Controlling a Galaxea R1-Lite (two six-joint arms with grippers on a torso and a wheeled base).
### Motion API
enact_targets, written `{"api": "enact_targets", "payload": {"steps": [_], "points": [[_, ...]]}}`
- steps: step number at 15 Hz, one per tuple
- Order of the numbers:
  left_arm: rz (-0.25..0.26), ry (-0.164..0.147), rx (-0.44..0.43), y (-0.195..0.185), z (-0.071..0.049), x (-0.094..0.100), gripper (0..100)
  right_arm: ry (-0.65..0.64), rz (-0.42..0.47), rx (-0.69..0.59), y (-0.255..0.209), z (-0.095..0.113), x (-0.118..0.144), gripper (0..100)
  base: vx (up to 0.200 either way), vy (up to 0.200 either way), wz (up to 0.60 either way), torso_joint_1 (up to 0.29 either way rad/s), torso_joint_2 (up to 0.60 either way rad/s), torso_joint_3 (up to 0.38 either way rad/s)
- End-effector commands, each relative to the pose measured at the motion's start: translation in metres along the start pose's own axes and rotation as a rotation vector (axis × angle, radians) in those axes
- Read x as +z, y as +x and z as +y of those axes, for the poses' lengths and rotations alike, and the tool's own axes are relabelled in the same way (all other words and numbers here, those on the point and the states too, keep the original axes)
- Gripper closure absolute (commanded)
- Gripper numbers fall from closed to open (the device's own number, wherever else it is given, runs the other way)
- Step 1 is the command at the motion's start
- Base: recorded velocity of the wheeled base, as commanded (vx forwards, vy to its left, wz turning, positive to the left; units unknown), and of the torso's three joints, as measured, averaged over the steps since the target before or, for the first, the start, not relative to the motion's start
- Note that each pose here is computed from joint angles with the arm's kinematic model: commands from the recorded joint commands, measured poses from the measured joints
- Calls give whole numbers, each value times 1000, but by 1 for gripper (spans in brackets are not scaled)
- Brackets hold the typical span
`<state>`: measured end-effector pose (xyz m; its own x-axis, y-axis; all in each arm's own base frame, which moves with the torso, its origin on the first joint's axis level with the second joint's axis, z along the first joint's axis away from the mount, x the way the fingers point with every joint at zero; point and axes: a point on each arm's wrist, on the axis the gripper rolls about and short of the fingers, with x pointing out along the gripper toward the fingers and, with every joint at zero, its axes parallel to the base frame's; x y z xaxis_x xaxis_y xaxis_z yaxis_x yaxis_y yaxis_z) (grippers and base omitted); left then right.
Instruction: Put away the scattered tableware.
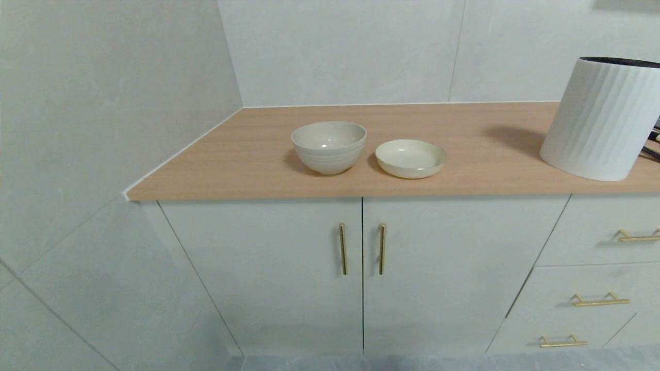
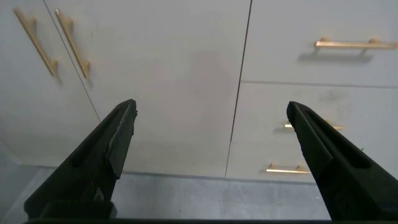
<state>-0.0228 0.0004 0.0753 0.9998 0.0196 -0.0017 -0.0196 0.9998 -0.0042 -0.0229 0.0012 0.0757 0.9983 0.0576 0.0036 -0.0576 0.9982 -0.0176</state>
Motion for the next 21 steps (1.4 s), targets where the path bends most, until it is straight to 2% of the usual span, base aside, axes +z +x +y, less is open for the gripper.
{"api": "enact_targets", "payload": {"steps": [1,8,14,17,21], "points": [[0,0,0,0,0,0,0,1,1,1,0,0,0,0,0,0,0,-154,466,320],[0,0,0,0,0,0,0,-1,1,1,0,0,0,0,0,0,0,-110,426,305],[0,0,0,0,0,0,0,-1,1,1,0,0,0,0,0,0,0,-11,40,26],[0,1,0,0,0,0,0,-1,1,1,0,0,0,0,200,0,0,-2,2,10],[0,1,0,0,0,0,0,-2,1,2,0,0,0,0,0,0,0,0,0,0]]}}
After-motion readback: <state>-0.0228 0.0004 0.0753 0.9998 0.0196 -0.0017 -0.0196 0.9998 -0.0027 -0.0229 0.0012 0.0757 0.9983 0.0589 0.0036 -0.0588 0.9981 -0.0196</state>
